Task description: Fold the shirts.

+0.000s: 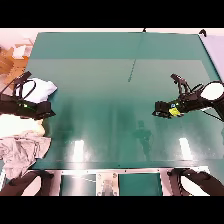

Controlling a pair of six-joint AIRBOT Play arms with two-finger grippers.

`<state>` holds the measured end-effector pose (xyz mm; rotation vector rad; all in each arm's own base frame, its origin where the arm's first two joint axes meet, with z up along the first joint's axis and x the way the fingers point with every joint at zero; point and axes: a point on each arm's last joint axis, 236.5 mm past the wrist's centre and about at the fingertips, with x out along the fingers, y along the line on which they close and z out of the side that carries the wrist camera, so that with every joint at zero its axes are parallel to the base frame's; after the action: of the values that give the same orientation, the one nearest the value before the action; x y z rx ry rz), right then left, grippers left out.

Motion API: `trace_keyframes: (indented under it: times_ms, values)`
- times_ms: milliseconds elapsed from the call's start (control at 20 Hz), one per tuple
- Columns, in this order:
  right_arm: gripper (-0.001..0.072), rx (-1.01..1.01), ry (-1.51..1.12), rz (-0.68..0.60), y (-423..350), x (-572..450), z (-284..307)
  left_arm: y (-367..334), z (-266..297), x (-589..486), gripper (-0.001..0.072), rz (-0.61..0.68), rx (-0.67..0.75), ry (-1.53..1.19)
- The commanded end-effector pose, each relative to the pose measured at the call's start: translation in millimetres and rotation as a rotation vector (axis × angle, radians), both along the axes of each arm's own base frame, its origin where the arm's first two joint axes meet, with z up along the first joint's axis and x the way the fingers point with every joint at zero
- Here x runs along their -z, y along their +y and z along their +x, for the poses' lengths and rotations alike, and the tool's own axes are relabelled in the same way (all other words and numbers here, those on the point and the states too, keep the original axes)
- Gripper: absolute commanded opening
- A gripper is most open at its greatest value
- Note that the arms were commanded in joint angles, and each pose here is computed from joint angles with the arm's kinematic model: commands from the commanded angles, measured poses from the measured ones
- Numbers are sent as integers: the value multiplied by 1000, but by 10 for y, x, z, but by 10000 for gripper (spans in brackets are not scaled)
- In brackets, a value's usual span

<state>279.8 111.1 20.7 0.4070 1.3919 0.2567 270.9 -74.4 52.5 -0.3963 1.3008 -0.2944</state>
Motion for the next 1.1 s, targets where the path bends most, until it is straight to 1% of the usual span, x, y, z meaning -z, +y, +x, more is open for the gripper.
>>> trace_keyframes:
  times_ms: [0,450,600,650,750,800,850,900,950,1000,1050]
  values:
    - [16,-1,0,0,3,-1,-3,-2,-1,0,24,0,1,0]
    - [17,-1,0,0,3,-1,-3,-1,3,-2,23,0,0,-3]
    - [17,-1,0,0,4,-1,-3,-51,90,-53,23,-29,-16,-36]
    - [17,0,-2,0,4,-2,3,-26,211,-82,23,-25,-37,-85]
    - [17,20,-47,0,-6,-22,115,110,513,-159,23,14,-100,-209]
    - [17,30,-69,1,-11,-34,172,231,672,-212,23,67,-109,-290]
    - [17,36,-82,1,-13,-43,206,443,858,-293,25,166,-116,-386]
    - [16,45,-101,1,-19,-53,253,702,1027,-419,247,272,-151,-472]
    - [18,52,-117,1,-23,-64,293,1028,1199,-619,704,363,-241,-562]
    - [62,56,-126,1,-26,-71,317,1375,1299,-790,693,436,-335,-618]
    - [187,62,-140,1,-31,-80,349,1739,1334,-855,691,509,-399,-618]
